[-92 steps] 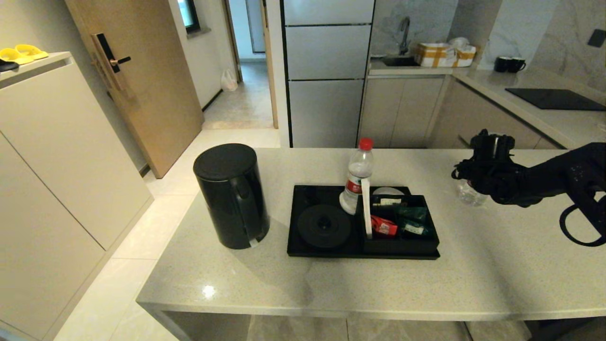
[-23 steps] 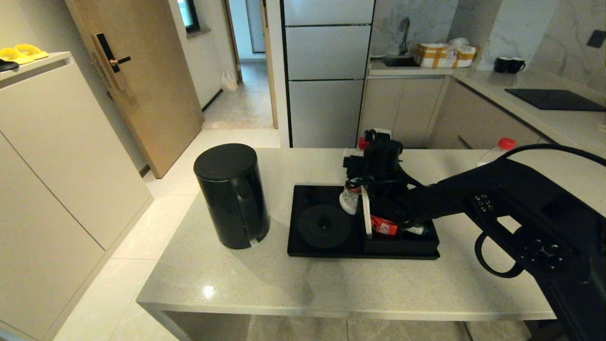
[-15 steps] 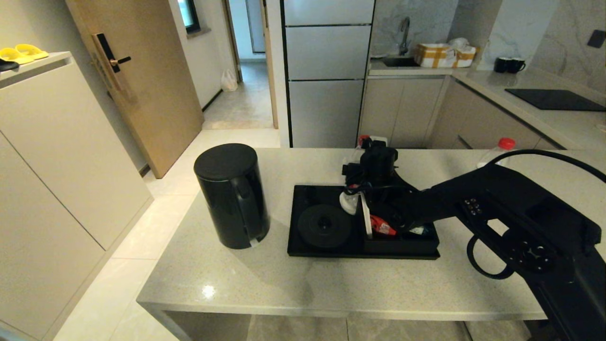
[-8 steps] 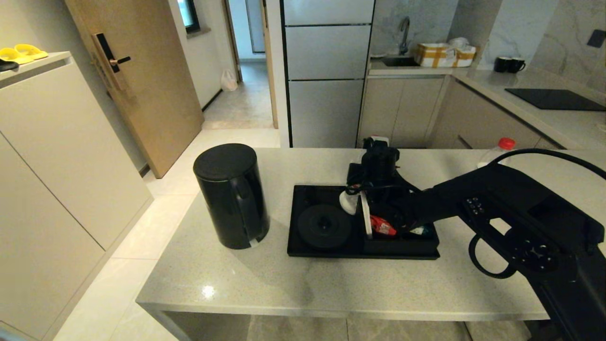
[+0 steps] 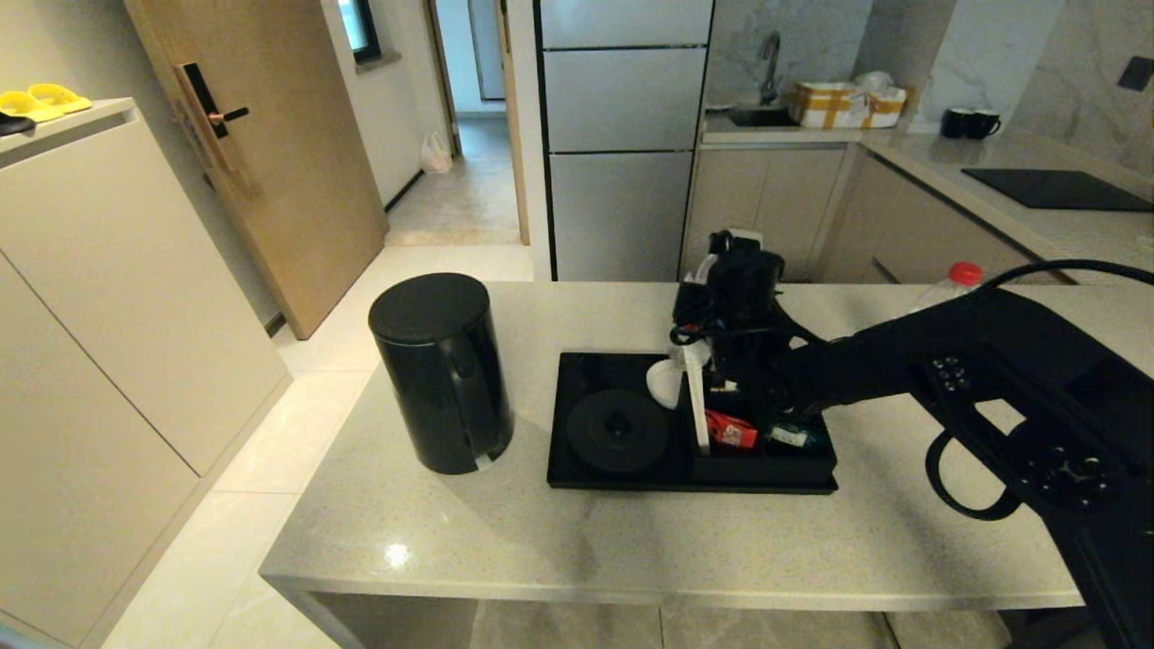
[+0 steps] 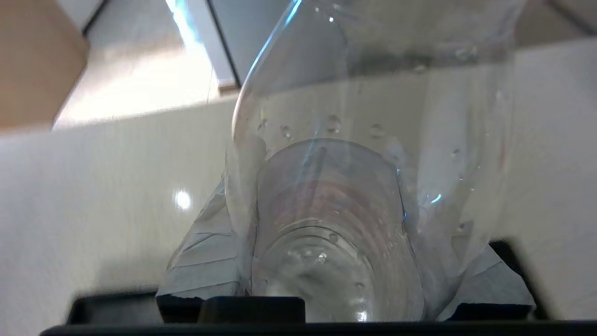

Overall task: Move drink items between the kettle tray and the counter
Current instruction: Place it on the right

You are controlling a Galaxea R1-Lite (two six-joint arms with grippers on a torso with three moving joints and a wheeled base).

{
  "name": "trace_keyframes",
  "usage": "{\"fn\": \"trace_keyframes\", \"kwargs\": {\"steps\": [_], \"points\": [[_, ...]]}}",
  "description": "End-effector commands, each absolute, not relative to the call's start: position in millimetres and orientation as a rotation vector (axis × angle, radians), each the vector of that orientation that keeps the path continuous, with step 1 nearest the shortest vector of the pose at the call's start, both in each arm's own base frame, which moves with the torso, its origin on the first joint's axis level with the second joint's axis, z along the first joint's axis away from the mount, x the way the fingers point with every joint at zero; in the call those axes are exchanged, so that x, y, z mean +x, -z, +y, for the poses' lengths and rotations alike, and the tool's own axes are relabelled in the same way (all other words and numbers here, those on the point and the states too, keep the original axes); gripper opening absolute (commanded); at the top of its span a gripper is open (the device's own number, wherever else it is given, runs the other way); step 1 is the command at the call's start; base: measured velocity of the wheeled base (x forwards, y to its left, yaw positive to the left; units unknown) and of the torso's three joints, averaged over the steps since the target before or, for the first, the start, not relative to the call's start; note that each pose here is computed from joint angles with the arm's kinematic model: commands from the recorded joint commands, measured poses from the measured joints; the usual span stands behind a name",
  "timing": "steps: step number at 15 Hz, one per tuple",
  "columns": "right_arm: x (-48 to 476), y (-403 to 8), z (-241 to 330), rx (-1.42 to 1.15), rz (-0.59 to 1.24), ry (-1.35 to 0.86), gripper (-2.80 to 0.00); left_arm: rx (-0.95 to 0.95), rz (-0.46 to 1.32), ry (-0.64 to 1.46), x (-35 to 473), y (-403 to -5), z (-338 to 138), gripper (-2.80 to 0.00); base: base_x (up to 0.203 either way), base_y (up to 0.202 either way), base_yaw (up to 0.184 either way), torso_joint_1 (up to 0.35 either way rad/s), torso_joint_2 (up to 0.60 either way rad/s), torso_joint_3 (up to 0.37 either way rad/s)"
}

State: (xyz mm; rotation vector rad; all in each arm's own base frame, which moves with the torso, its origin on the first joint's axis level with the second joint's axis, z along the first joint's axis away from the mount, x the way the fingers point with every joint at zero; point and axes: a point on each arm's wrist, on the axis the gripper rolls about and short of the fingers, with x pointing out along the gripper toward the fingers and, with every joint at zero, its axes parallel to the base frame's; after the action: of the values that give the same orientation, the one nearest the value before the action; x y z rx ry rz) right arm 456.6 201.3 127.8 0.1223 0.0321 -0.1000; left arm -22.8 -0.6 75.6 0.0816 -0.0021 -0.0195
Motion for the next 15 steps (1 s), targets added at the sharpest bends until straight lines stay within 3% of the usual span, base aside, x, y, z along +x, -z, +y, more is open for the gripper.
{"fn": "trace_keyframes", "kwargs": {"steps": [1, 5, 9, 15], "points": [[445, -170, 185, 0.155, -0.033, 0.121, -2.80, 0.082, -0.002, 0.020, -23, -76, -1, -2.80, 0.000, 0.000, 0.000, 0.000, 0.00, 0.000], [440, -199, 149, 0.151, -0.037, 0.289, -2.80, 0.081, -0.002, 0.020, -23, -76, -1, -2.80, 0.000, 0.000, 0.000, 0.000, 0.00, 0.000], [400, -223, 127, 0.220, -0.096, 0.358, -2.80, 0.081, -0.002, 0.020, -23, -76, -1, -2.80, 0.000, 0.000, 0.000, 0.000, 0.00, 0.000], [319, -214, 55, 0.185, -0.012, 0.507, -2.80, 0.083, -0.002, 0.020, -23, -76, -1, -2.80, 0.000, 0.000, 0.000, 0.000, 0.00, 0.000]]}}
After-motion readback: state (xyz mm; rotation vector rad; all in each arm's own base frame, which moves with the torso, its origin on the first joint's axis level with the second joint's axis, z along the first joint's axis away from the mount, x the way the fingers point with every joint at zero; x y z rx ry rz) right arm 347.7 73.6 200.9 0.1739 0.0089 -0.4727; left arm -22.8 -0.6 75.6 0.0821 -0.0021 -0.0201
